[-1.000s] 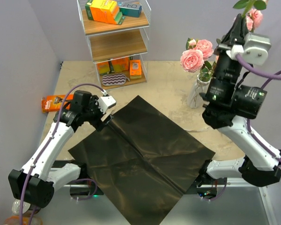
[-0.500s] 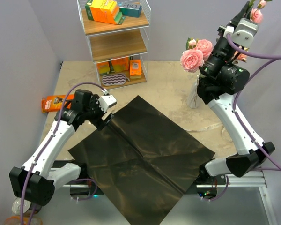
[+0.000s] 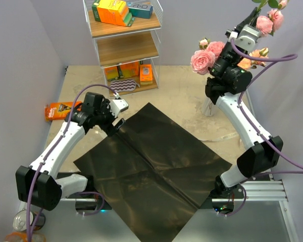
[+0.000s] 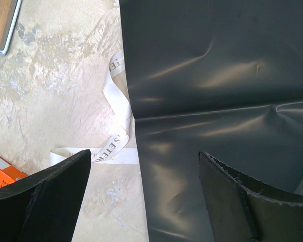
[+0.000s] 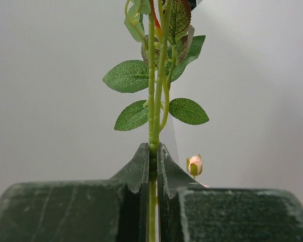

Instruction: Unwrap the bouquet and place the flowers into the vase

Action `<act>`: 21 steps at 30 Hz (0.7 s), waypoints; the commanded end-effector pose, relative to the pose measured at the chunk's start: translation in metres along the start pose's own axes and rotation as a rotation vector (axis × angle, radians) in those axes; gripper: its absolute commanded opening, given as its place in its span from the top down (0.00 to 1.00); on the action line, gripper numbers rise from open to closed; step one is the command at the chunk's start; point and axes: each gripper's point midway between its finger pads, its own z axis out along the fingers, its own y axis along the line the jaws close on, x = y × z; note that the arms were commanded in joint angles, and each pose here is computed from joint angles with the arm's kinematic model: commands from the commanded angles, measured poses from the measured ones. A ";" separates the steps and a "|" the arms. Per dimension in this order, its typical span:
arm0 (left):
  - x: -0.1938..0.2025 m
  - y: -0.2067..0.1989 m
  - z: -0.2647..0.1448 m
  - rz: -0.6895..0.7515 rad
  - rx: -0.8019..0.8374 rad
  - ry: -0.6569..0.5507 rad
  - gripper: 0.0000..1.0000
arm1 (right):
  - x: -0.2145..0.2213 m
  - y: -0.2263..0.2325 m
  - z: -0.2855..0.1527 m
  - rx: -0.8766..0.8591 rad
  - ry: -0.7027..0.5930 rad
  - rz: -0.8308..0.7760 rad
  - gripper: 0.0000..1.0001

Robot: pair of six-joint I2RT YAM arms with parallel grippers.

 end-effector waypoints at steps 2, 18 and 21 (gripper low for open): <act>-0.025 0.013 -0.007 0.045 -0.024 -0.059 0.09 | -0.011 -0.013 0.002 0.045 -0.105 0.040 1.00; -0.031 0.015 -0.008 0.032 -0.015 -0.058 0.09 | 0.030 -0.012 -0.022 0.025 -0.062 -0.011 1.00; -0.031 0.016 -0.009 0.036 -0.021 -0.053 0.09 | 0.038 -0.012 -0.026 0.029 -0.049 -0.012 1.00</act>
